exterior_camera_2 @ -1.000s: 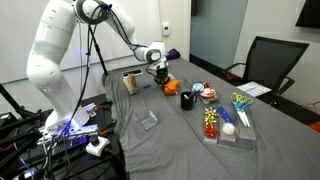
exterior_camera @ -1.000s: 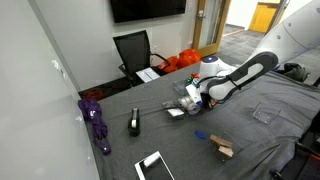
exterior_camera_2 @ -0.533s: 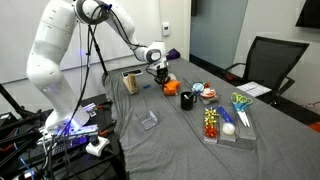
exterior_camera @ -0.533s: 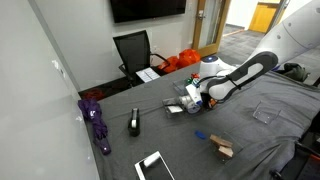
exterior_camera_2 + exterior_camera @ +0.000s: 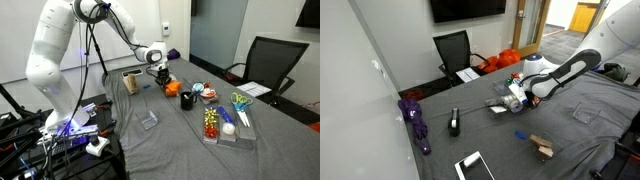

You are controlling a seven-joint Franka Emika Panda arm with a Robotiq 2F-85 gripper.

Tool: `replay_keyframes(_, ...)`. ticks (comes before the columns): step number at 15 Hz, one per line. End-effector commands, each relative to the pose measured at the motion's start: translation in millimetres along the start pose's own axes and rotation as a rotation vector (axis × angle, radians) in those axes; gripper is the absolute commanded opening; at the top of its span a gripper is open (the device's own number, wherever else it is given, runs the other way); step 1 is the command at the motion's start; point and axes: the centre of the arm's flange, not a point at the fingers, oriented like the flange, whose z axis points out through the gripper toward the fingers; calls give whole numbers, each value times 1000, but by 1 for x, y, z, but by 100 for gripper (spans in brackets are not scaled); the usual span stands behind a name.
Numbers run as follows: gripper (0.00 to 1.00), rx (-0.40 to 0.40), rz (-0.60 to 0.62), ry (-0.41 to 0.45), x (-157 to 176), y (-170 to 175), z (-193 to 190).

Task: Move the container on the left to the right.

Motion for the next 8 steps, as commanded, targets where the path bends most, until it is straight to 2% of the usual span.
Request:
replay_keyframes(1,1,25,-69,-46,33,14,-15)
replay_keyframes(8,1,59,-162,-95,56,36,-22)
